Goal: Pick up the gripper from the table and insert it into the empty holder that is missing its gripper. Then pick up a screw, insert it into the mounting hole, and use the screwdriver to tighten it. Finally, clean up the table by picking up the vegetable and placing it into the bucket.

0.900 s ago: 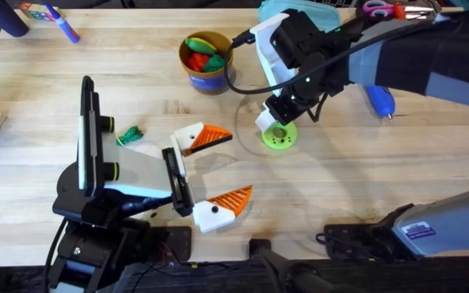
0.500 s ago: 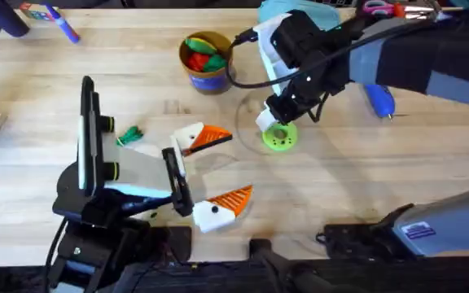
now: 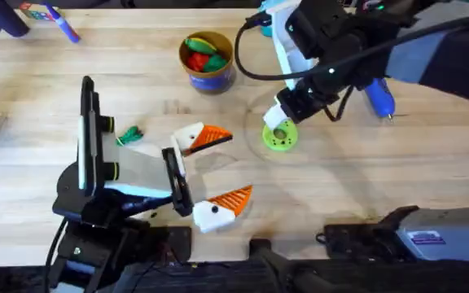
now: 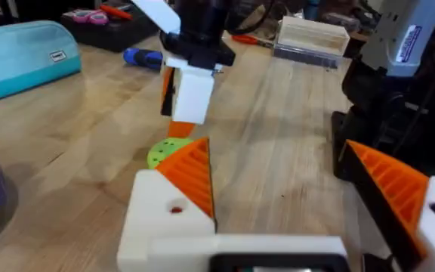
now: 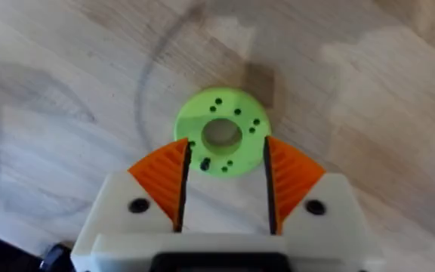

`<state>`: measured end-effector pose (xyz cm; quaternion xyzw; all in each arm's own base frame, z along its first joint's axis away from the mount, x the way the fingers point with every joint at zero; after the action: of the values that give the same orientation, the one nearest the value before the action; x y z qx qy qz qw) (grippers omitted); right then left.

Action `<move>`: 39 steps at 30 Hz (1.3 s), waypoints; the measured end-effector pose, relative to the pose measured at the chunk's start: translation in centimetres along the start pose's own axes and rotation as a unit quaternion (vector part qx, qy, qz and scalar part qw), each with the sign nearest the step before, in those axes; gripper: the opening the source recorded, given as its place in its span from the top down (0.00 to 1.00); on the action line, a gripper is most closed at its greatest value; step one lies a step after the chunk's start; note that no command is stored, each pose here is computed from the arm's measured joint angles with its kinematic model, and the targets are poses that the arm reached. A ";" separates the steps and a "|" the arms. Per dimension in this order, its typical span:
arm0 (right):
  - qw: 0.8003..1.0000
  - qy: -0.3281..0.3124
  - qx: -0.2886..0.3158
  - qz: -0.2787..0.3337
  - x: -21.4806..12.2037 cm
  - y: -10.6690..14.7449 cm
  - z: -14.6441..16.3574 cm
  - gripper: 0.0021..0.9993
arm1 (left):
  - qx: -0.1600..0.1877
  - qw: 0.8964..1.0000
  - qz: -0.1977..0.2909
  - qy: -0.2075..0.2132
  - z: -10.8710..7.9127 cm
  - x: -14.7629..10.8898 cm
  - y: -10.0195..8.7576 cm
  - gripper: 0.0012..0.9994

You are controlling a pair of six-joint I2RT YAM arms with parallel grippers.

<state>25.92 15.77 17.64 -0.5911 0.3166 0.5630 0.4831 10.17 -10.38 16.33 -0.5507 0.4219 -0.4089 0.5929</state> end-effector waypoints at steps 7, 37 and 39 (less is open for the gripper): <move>0.998 0.009 -0.001 0.060 -0.2 2.1 0.4 0.48 | 0.000 1.000 0.000 0.000 0.0 0.0 0.0 0.01; 0.996 0.033 0.023 0.074 3.3 3.5 2.0 0.48 | 0.000 1.000 0.000 0.000 0.0 0.0 0.0 0.01; 0.997 0.033 0.023 0.071 3.4 3.4 2.0 0.48 | 0.000 1.000 0.000 0.000 0.0 0.0 0.0 0.01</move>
<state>22.61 17.07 13.83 -0.5738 0.3862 0.5688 0.4450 10.17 -10.38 16.33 -0.5507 0.4219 -0.4089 0.5929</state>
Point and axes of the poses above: each hand's point on the last joint's axis, 136 mm out from that joint toward the fingers, its own x axis out along the fingers, its own z axis along the line the jaws close on, y = z × x, the point moved 8 cm from there along -x, back along the fingers, and after that the axes turned 10 degrees about x, right-handed, at the moved point
